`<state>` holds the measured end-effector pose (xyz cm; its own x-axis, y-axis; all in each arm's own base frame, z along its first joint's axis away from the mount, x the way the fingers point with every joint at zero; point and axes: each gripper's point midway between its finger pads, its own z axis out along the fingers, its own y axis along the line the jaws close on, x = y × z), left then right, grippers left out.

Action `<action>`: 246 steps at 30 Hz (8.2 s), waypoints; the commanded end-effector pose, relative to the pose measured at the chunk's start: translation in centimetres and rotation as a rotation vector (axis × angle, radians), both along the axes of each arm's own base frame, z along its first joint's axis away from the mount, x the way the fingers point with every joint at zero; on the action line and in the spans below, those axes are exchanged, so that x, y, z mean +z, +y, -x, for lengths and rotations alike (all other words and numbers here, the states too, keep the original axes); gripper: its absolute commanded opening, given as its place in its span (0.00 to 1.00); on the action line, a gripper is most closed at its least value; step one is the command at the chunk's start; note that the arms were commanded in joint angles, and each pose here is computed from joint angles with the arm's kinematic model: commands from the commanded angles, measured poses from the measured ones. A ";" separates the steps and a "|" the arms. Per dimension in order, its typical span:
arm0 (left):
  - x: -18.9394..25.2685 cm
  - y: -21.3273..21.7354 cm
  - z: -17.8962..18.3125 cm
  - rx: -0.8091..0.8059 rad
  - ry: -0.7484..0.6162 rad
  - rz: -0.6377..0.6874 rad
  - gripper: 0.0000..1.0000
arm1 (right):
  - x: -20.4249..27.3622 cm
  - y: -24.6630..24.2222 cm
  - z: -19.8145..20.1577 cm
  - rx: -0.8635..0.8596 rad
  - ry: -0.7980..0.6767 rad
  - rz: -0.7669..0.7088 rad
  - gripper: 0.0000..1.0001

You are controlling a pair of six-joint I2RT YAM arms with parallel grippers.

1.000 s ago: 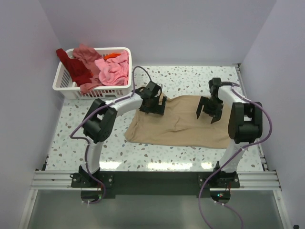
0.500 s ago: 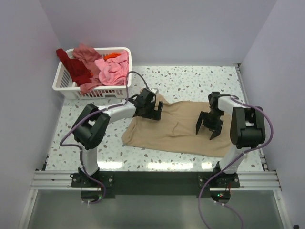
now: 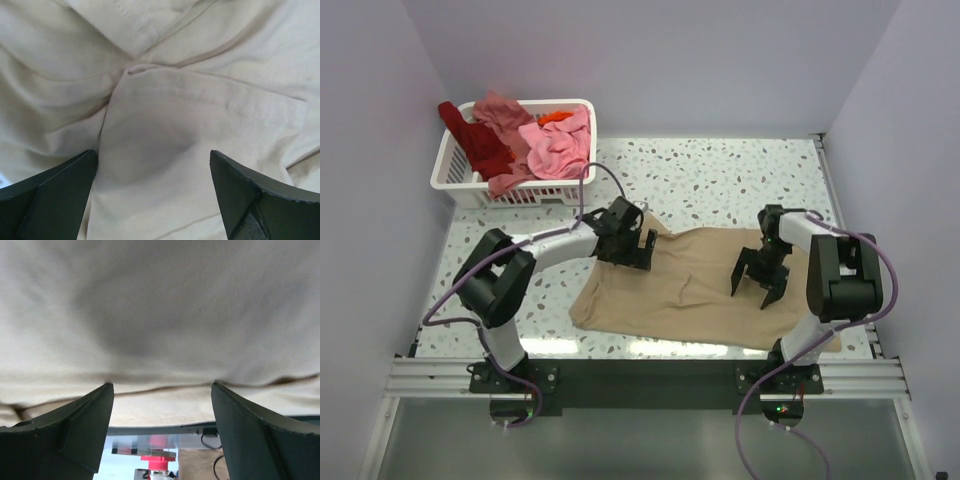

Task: Fold and stack the t-shirts
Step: Fold the tshirt

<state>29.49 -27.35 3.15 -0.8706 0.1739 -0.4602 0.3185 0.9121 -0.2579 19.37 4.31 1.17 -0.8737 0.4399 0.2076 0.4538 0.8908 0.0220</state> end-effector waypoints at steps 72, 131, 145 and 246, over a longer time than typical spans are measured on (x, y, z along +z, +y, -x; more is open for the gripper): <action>5.2 -5.3 -10.7 0.156 0.052 0.167 0.11 | 5.8 -17.8 -16.3 -0.279 -0.363 0.244 0.82; 10.1 -2.8 -8.0 0.241 0.132 0.191 0.00 | -1.1 -20.3 -20.2 -0.350 -0.515 0.330 0.22; 9.8 -2.3 -7.8 0.238 0.135 0.198 0.00 | -1.0 -20.2 -18.3 -0.333 -0.478 0.354 0.34; 6.5 0.8 -5.6 0.119 0.032 0.028 0.73 | 7.0 -17.9 -4.0 -0.243 -0.313 0.578 0.55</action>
